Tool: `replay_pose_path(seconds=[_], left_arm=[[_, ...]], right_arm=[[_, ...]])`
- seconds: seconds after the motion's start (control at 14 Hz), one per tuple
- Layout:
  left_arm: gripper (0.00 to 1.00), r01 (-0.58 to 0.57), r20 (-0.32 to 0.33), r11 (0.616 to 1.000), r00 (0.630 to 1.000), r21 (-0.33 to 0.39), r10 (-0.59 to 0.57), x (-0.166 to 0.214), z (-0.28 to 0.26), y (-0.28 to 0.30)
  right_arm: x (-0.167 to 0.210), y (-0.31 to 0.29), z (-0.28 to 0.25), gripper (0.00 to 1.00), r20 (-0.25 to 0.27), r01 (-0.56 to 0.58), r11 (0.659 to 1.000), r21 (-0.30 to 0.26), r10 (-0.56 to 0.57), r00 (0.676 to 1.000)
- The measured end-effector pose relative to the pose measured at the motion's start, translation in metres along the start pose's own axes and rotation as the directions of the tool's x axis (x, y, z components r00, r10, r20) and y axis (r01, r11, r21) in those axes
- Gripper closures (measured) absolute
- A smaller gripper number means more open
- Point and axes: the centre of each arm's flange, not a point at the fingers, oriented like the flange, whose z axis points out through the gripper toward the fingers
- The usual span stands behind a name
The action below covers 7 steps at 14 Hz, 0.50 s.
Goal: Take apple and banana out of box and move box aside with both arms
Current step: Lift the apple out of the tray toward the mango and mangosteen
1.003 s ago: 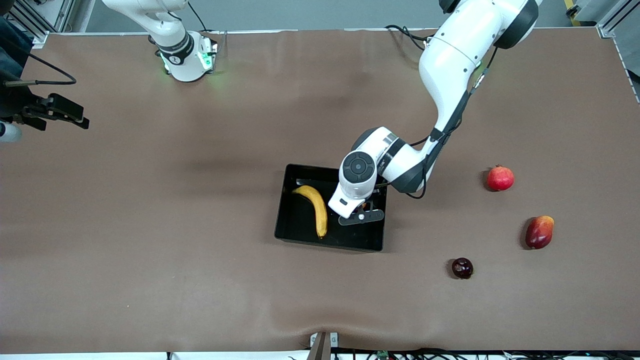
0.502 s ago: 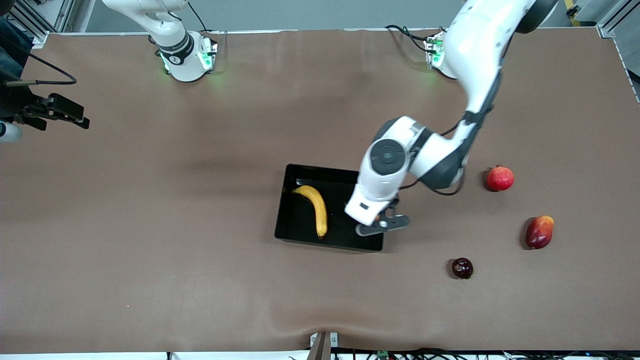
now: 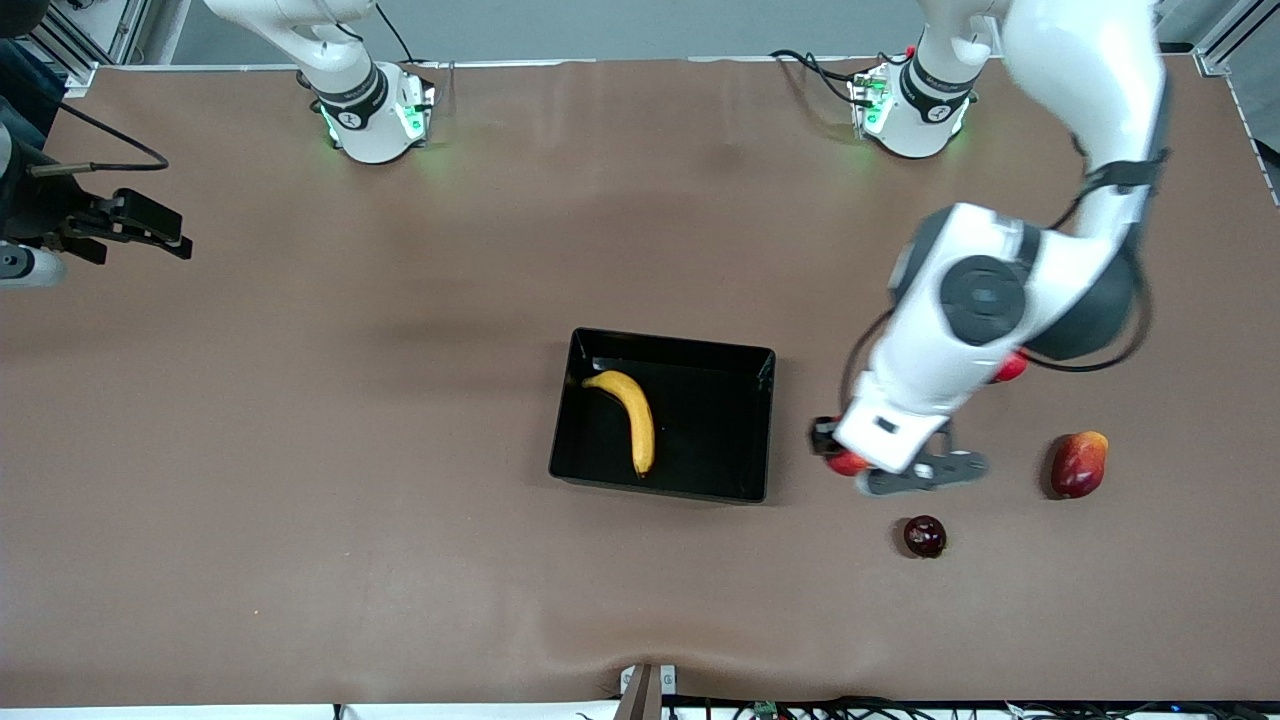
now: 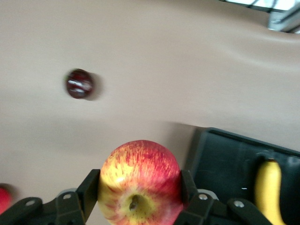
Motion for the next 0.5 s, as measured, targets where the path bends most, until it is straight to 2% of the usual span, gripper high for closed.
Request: replay_pose_path(seconds=[0.22,0.5], left_arm=[[0.27,-0.002,0.016,1.000,1.000,0.013,0.002,0.022,0.006,-0.053],[0.27,0.003,0.073,0.999,0.997,0.039,-0.006,0.025,0.029,-0.088]], right_arm=[[0.004,-0.006,0.005,0.00,0.007,0.011,1.000,0.001,-0.011,1.000],[0.011,-0.019,0.014,0.00,0.012,0.036,0.999,0.000,-0.036,0.999]])
